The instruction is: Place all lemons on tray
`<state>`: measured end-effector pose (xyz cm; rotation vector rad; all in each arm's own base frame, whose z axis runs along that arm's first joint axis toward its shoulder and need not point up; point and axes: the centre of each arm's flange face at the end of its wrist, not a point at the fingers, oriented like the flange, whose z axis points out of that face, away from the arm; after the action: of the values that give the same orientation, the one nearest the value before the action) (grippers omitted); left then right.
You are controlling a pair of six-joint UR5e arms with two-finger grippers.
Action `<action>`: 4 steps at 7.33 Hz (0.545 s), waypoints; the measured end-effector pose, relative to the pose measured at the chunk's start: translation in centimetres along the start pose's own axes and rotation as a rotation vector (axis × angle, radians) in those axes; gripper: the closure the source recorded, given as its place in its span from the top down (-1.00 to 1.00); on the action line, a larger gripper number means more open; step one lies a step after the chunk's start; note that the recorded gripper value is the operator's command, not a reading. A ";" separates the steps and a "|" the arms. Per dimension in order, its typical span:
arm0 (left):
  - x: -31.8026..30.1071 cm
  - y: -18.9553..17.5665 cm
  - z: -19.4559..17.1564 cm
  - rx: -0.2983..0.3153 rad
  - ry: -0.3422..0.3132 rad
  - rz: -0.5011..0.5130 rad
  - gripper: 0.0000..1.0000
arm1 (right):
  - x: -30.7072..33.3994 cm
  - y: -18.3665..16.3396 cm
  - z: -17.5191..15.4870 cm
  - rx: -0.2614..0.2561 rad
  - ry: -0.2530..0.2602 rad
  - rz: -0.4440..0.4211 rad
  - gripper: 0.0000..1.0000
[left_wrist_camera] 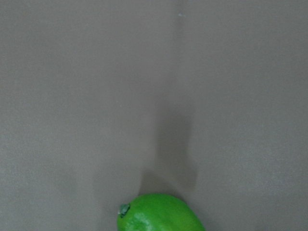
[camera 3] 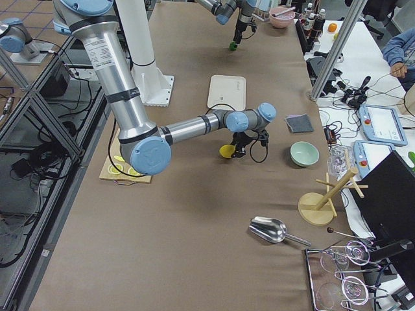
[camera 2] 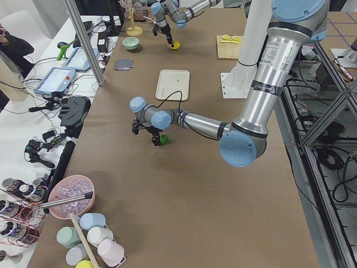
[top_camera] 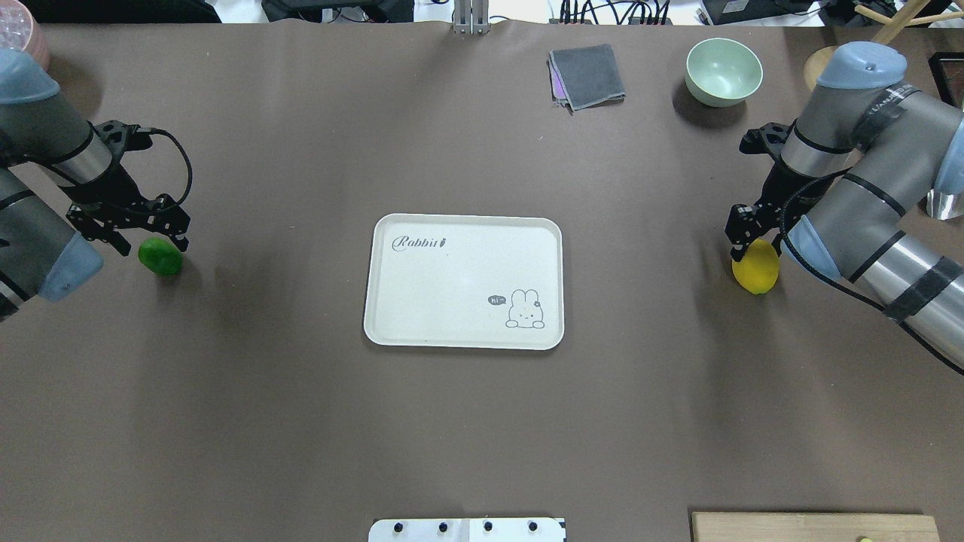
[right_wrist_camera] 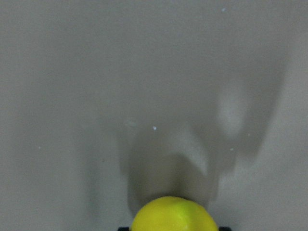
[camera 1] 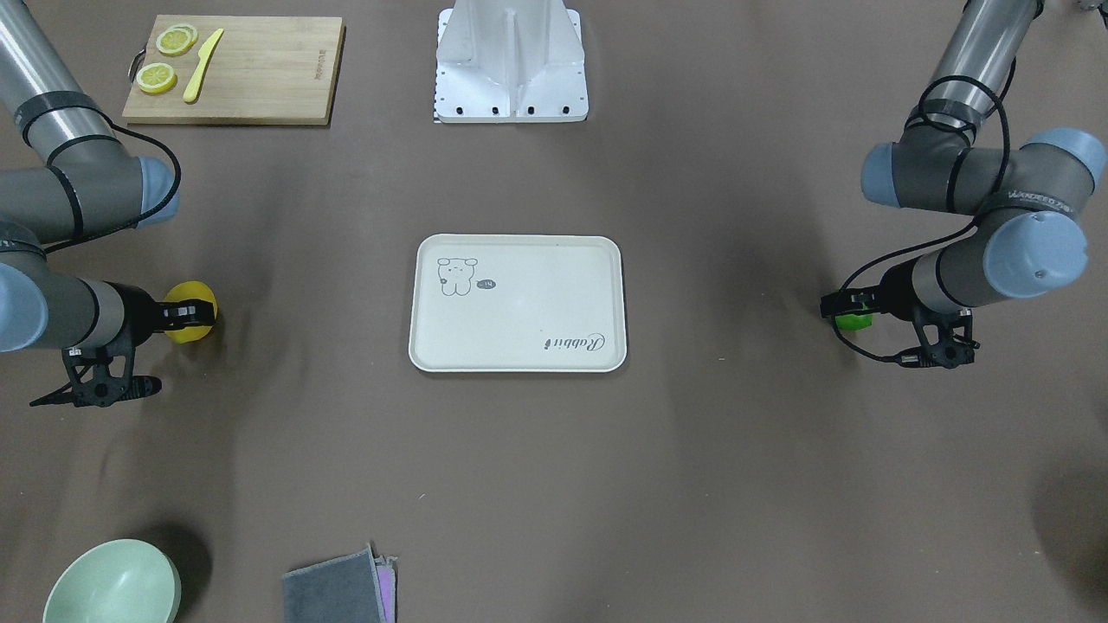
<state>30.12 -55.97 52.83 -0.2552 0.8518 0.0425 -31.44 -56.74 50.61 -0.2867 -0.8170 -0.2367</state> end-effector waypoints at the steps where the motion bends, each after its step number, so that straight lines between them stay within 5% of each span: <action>1: -0.1 0.0 0.1 -0.002 -0.001 -0.003 0.96 | -0.7 -0.5 -1.5 0.017 -0.020 0.005 -0.61; 4: -0.4 -0.1 0.5 -0.009 -0.006 -0.011 0.84 | -7.5 -1.9 -6.6 0.033 -0.147 0.092 -0.60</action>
<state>30.27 -55.92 53.49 -0.2686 0.8442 0.0365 -32.51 -60.04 41.06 -0.3125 -0.9501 -0.1169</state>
